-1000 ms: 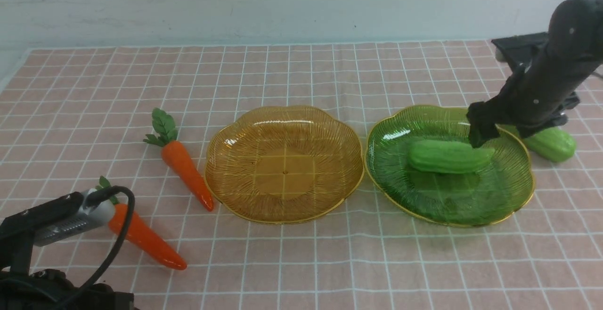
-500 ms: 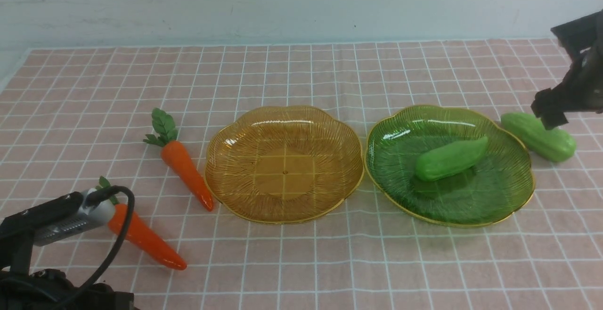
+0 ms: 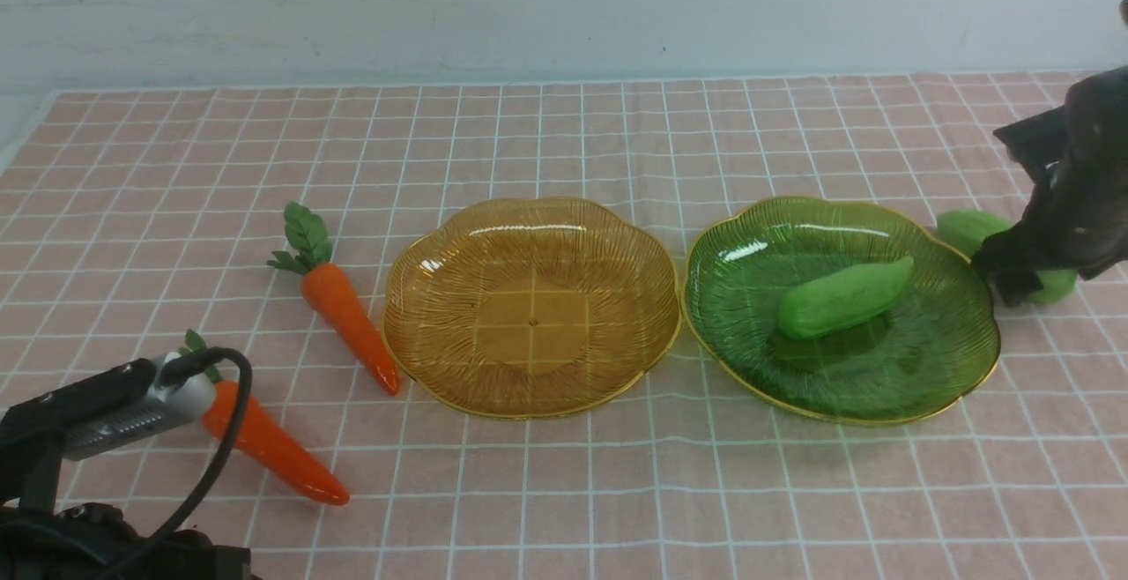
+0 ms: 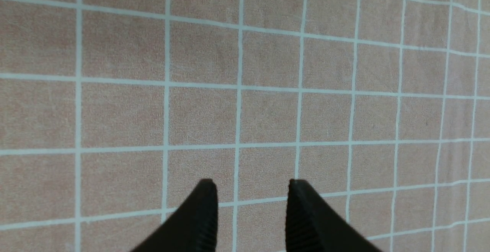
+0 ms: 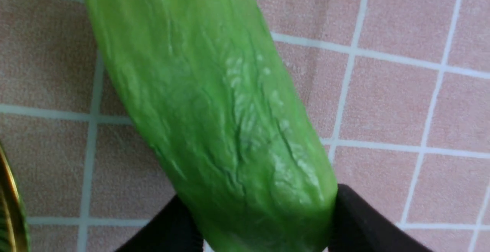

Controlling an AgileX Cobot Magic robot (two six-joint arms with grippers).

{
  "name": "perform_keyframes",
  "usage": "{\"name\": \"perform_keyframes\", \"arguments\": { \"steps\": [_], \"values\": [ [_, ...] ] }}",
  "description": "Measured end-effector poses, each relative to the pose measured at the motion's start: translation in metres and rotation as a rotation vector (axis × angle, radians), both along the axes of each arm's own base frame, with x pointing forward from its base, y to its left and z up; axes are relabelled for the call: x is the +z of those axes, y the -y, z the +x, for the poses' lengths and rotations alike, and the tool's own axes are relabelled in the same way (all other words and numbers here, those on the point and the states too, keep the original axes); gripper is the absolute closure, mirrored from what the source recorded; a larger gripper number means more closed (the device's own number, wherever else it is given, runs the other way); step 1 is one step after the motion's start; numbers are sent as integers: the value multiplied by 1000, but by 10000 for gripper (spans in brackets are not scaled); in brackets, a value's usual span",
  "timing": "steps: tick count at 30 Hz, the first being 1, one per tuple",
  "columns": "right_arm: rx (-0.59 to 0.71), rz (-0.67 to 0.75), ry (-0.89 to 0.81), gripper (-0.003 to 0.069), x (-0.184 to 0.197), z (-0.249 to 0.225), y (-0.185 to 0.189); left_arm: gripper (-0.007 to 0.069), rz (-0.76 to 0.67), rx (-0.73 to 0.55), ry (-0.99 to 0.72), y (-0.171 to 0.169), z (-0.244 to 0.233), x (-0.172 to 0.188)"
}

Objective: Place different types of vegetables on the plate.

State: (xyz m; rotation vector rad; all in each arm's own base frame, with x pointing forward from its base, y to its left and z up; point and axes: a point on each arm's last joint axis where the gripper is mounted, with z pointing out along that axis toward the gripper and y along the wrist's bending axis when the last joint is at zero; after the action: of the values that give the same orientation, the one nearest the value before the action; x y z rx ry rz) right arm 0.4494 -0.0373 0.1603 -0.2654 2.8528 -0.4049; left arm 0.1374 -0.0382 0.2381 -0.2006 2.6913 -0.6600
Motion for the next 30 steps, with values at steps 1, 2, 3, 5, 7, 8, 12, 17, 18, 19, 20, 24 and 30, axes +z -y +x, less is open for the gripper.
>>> {"name": "perform_keyframes", "arguments": {
  "steps": [1,2,3,5,7,8,12,17,18,19,20,24,30],
  "values": [
    [-11,-4,-12,281,6,1,1,387,0,0,0,0,0,0],
    [-25,-9,-35,278,11,1,1,387,0,0,0,0,0,0],
    [-42,-12,-54,277,18,1,2,387,0,0,0,0,0,0],
    [-95,15,-56,277,42,3,1,387,0,1,1,0,0,0],
    [-129,57,-32,277,51,2,-2,387,1,2,3,0,0,0],
    [-152,106,-15,277,60,0,-6,387,1,3,5,0,0,0],
    [-204,338,-7,277,82,-22,-27,387,2,7,11,0,1,0],
    [-159,459,-131,277,68,-51,-68,387,8,25,43,-2,4,1],
    [-149,454,-146,277,64,-52,-72,387,9,27,46,-2,4,1],
    [-133,444,-165,277,60,-54,-78,387,10,29,49,-2,5,1],
    [-121,431,-183,277,54,-55,-82,387,10,30,51,-2,5,2],
    [-79,393,-208,274,46,-56,-96,383,20,28,59,-3,6,3],
    [-91,359,-204,133,45,-58,-105,327,81,32,104,-7,11,11]
  ]
}}
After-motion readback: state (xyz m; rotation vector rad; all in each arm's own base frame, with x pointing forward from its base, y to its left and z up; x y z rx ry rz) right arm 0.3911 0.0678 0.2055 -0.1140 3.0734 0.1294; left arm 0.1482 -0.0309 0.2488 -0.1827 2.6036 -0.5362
